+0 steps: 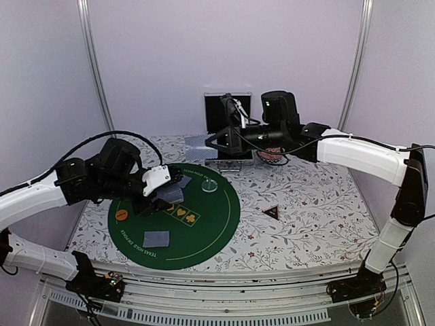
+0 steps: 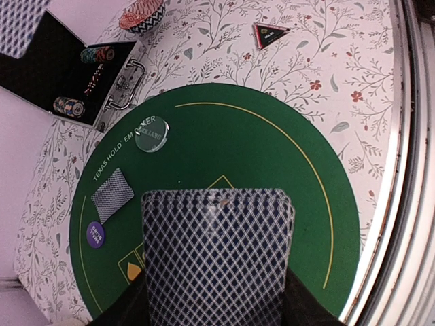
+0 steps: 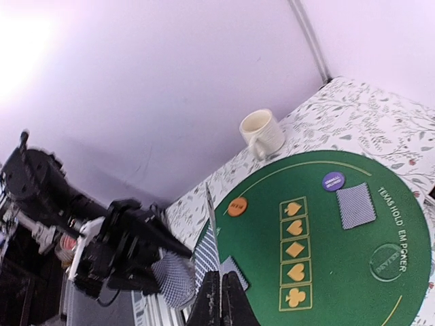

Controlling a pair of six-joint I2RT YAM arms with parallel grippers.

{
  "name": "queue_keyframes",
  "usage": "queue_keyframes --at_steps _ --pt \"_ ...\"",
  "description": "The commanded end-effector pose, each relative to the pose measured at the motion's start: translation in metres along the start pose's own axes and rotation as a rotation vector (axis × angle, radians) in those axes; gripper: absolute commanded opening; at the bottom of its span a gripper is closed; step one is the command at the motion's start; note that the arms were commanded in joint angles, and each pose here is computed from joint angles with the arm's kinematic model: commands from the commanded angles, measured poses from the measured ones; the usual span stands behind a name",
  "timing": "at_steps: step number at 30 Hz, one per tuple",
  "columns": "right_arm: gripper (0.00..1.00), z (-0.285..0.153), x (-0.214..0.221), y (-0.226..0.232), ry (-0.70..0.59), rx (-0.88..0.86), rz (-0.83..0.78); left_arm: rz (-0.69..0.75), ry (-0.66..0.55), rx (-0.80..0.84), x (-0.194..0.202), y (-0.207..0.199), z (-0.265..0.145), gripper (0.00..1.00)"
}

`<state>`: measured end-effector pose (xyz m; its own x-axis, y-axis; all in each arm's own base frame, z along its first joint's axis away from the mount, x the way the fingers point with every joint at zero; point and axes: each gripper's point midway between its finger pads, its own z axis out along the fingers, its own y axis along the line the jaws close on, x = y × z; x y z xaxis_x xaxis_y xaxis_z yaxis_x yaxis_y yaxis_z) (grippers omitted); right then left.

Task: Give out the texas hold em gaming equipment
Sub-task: Pick up the poker card from the face-down deck piles, then distribute the poker card in the small blind area.

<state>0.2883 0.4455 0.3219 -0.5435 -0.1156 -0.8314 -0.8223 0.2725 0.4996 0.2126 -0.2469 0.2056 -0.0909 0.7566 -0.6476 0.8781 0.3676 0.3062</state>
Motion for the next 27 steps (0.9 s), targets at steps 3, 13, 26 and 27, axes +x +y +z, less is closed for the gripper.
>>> queue_keyframes --at_steps 3,13,26,27 --pt "0.02 0.035 -0.016 -0.091 -0.201 0.159 0.225 0.004 -0.051 -0.008 -0.008 -0.002 -0.005 0.53" --pt "0.02 0.126 0.026 -0.176 -0.296 0.155 0.498 -0.002 -0.065 -0.036 -0.007 0.002 -0.013 0.53" --pt "0.02 0.201 0.087 -0.249 -0.369 0.257 0.672 0.008 -0.062 -0.04 -0.009 0.003 -0.01 0.54" --pt "0.02 0.204 0.087 -0.251 -0.373 0.262 0.667 0.009 -0.063 -0.039 -0.008 0.003 -0.01 0.54"
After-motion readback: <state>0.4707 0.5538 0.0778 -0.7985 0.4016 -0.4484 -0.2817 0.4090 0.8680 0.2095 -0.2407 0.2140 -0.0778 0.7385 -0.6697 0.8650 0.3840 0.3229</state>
